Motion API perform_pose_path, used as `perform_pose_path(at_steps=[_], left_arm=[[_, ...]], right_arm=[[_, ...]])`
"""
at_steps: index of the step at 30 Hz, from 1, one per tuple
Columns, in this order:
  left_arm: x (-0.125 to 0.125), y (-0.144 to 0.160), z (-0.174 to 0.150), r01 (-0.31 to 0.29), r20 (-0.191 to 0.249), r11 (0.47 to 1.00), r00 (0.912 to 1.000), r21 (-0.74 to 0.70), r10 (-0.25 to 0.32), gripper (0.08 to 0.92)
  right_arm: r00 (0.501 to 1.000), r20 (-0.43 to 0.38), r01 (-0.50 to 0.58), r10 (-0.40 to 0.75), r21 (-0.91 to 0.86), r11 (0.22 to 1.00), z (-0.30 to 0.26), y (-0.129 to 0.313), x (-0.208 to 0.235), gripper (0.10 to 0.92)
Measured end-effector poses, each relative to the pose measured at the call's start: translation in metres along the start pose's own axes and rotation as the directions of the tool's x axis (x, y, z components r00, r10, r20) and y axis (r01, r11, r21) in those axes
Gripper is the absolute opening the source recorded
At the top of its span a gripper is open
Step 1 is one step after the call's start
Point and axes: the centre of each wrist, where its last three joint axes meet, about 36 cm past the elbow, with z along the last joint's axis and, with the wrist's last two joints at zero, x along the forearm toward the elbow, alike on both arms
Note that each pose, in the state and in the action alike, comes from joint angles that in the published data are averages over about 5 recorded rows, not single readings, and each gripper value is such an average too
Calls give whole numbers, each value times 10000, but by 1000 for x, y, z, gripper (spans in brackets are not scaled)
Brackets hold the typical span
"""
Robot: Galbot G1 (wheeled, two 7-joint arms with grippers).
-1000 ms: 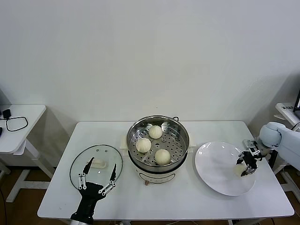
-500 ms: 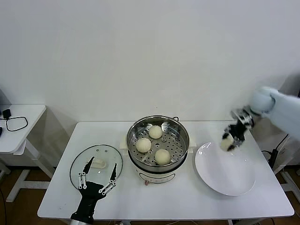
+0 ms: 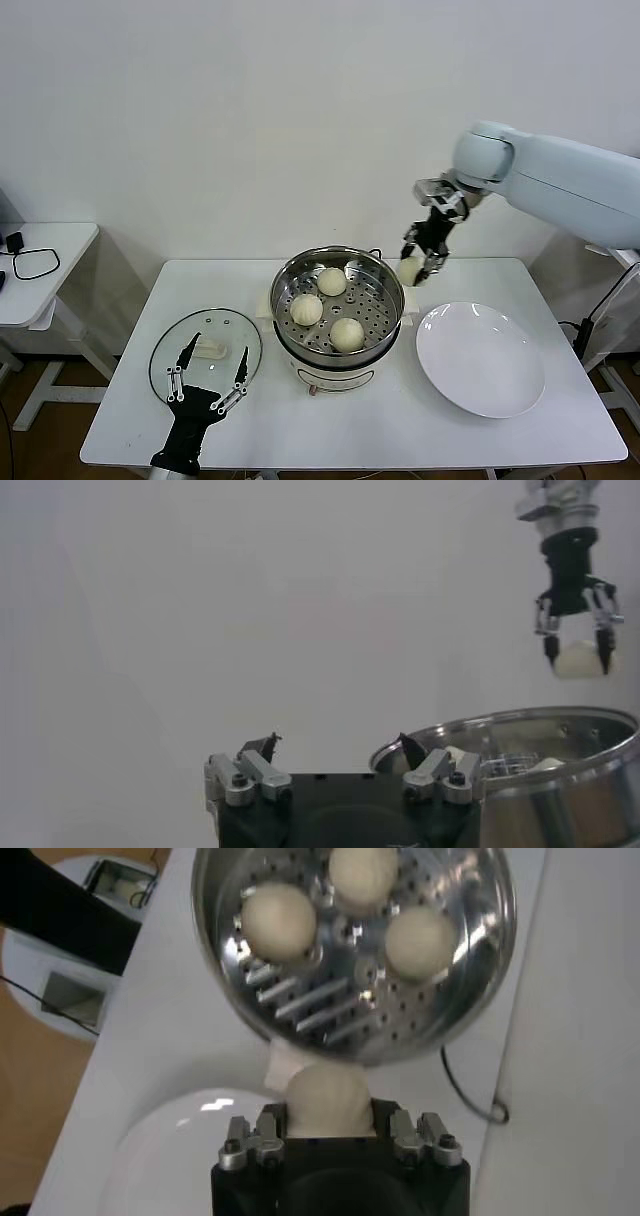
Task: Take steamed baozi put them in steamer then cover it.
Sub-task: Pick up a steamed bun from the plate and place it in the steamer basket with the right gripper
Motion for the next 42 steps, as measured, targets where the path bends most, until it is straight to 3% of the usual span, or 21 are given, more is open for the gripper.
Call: perform_pose_path(at_steps=[10,27,33,38,42], left_arm=[[0,1,3,32,-58,10000,10000,-24,-32,823],[1,2,3,79,-68,10000,9999,-16,-79,823],[1,3,4,93,-63,9999,9999,-44,-93,823],[1,3,4,106,-53,9999,9999,-39,-106,823],[1,2,3,114,-49,9999,9999,-35,-114,823]], right_arm=[[9993,-273,275,-259,601,9978,-34,-14,-44,591],[9980,-532,373,-331,797,9961,-41,-25,-100,601],[9981,-526,362,-319,846,9958,-42,-25,-108,656],[9983,-497,333,-290,872,9956,-42,-24,-110,770],[9989,-409,256,-220,896,9957,-42,-23,-108,817]])
